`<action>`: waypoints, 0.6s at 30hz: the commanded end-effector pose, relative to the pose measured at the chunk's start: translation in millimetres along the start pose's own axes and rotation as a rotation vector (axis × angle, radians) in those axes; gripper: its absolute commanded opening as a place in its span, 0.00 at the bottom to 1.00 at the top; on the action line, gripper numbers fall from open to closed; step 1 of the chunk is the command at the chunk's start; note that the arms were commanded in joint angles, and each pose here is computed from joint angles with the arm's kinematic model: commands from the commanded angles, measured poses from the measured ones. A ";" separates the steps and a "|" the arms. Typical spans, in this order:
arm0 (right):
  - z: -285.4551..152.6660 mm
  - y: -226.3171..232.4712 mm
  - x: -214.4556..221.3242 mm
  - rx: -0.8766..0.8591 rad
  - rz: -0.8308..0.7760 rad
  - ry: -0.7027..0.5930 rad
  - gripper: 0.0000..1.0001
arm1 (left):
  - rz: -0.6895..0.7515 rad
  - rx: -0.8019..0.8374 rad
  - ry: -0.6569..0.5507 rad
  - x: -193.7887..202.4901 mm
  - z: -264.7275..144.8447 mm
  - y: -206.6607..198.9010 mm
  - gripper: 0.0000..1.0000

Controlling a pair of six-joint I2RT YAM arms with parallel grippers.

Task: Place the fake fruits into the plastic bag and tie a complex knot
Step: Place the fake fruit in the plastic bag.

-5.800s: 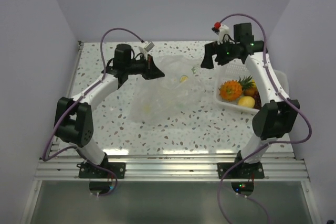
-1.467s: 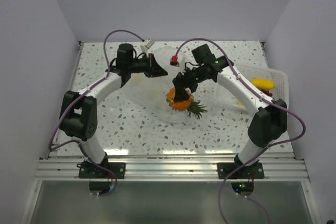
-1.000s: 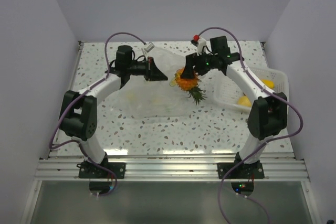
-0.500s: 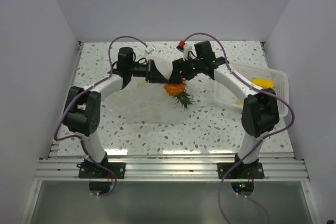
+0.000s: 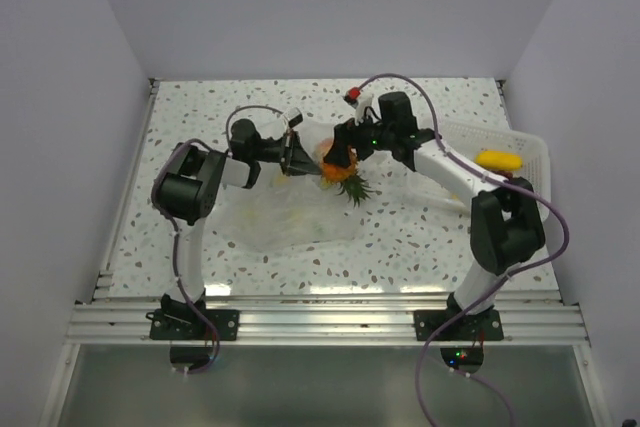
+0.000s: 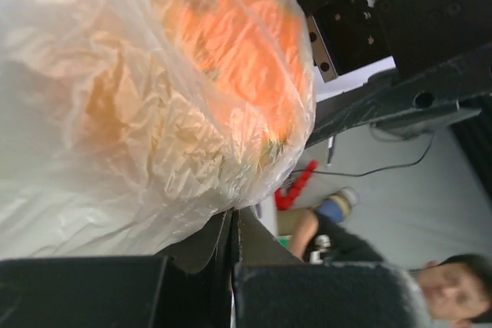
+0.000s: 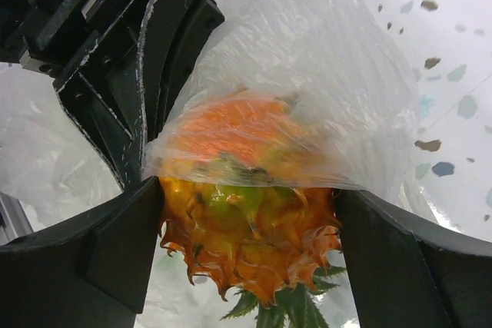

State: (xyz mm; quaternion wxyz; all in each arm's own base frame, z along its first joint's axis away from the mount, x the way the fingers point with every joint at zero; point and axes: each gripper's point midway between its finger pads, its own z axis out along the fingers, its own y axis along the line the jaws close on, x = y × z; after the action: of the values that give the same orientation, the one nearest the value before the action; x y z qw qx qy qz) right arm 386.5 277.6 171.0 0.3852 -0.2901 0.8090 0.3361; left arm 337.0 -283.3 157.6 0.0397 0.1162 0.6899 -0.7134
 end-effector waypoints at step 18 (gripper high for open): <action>54.6 2.6 -2.8 -0.028 0.594 -0.064 0.93 | 0.446 0.075 0.026 6.8 -19.6 -33.7 0.00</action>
State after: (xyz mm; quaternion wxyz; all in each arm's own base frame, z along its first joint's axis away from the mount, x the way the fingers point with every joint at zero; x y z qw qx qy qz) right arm 410.4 311.8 112.8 0.2893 -0.0637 0.8610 0.4134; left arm 345.9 -270.3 137.2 -0.0465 0.0346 0.6998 -0.7120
